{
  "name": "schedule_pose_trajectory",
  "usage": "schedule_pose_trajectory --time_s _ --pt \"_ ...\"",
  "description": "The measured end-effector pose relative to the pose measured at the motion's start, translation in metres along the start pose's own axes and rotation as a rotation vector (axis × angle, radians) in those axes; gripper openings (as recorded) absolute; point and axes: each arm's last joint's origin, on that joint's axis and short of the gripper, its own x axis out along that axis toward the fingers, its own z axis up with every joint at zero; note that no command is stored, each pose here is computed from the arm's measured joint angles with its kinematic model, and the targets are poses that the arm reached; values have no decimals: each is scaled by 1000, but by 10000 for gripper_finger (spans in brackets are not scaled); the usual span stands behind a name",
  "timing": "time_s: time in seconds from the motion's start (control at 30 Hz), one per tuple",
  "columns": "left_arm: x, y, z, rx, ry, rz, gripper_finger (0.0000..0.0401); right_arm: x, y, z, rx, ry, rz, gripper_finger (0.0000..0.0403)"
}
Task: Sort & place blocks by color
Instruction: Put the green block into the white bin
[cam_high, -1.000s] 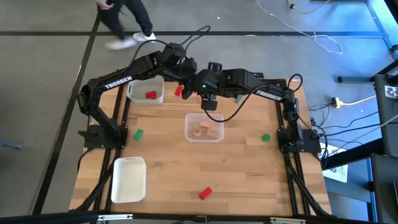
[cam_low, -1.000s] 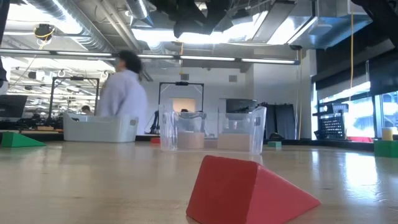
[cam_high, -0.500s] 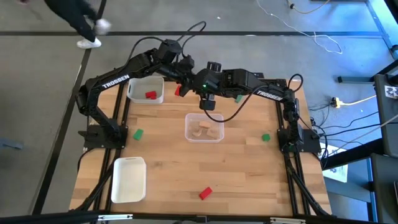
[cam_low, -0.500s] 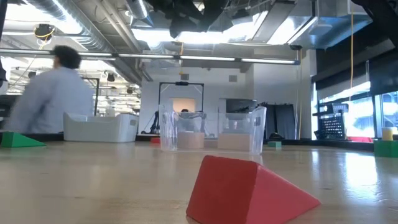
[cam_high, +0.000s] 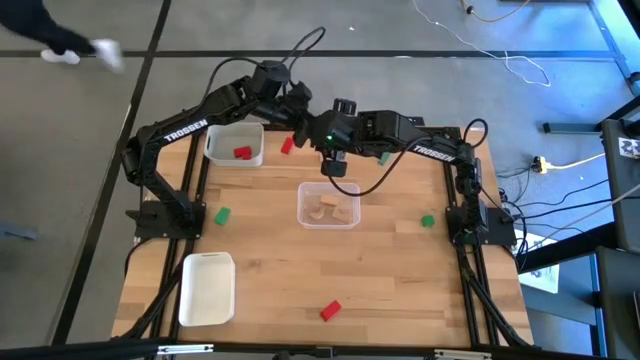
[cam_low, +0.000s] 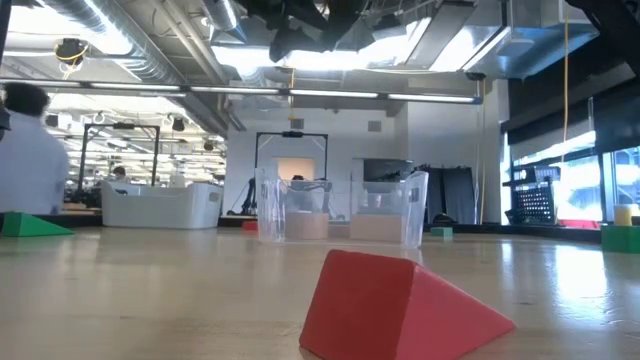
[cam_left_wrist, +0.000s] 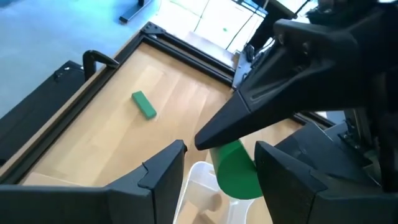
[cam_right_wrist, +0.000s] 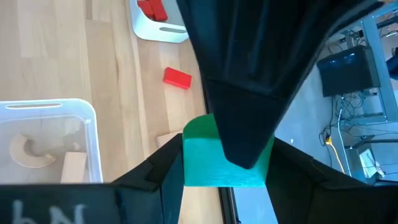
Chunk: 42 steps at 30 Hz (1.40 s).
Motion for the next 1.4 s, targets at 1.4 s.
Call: schedule_pose_trajectory --time_s 1.4 --pt "4 -6 -3 -14 26 -7 46 1 0 0 -10 5 -4 173"
